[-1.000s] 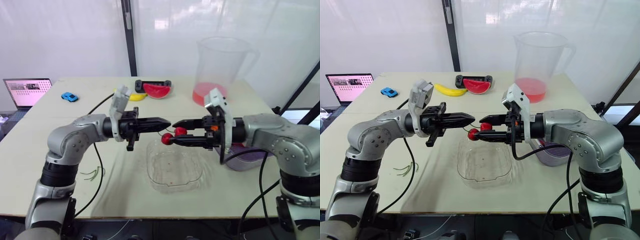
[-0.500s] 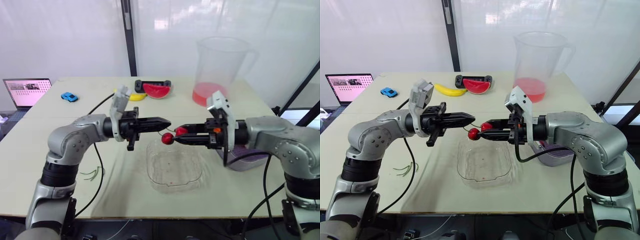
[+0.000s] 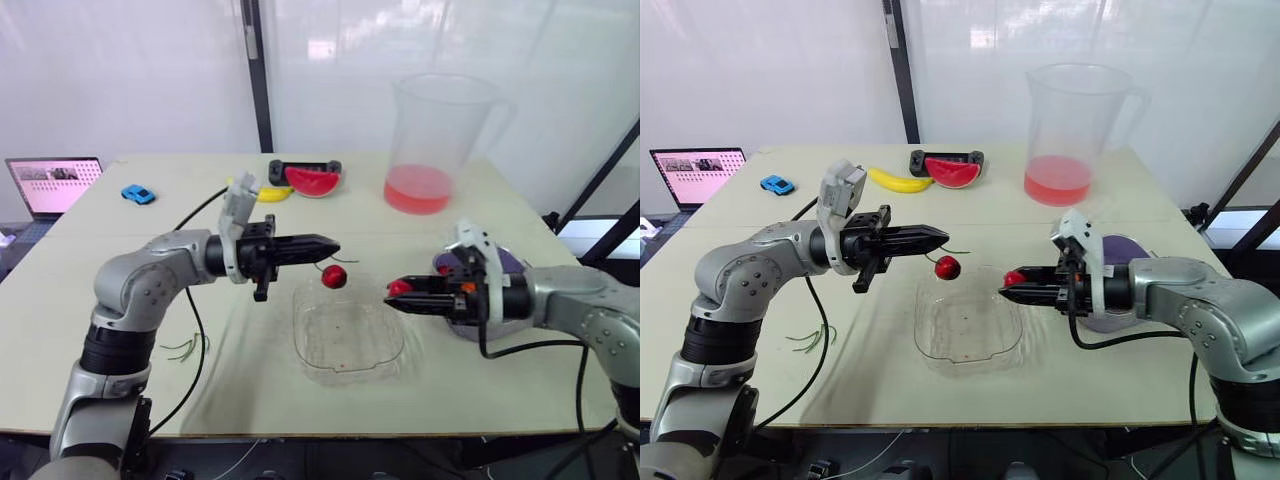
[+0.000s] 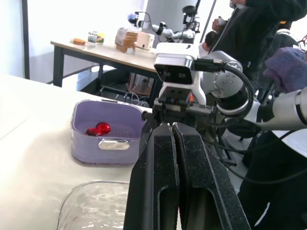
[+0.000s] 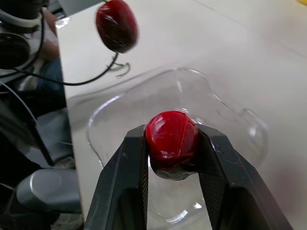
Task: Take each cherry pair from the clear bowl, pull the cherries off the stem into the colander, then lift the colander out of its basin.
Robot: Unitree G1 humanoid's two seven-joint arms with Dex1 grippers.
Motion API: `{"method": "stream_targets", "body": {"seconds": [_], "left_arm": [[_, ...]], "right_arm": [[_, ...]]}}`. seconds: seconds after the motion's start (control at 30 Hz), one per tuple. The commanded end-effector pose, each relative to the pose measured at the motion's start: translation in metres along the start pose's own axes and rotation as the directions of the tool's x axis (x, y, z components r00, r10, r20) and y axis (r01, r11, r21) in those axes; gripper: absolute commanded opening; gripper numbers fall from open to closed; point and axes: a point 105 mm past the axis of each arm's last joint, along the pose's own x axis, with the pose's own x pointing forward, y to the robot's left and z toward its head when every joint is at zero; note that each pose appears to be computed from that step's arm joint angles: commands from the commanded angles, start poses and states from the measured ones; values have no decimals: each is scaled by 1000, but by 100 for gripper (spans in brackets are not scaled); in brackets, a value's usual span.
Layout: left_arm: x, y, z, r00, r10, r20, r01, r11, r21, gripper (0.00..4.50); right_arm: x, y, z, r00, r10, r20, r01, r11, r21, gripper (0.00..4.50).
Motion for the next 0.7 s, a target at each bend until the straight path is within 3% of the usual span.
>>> {"method": "stream_targets", "body": {"seconds": [0.03, 0.23, 0.53, 0.63, 0.7], "left_arm": [[-2, -3, 12, 999, -2, 40, -1, 998, 57, 0], [-7, 4, 13, 996, 44, 77, -51, 994, 94, 0], [-9, 6, 10, 994, 76, 81, -86, 989, 121, 0], [-10, 6, 8, 994, 83, 76, -92, 988, 122, 0], [-10, 6, 9, 993, 86, 81, -96, 987, 128, 0]], "right_arm": [[-23, -23, 17, 991, -135, 17, 136, 988, -72, 144], [-67, -84, 2, 882, -444, -159, 402, 884, -241, 144], [-86, -107, -47, 773, -499, -392, 392, 861, -324, 144], [-91, -107, -50, 768, -491, -412, 390, 868, -308, 229], [-95, -109, -47, 763, -498, -411, 400, 864, -306, 325]]}}
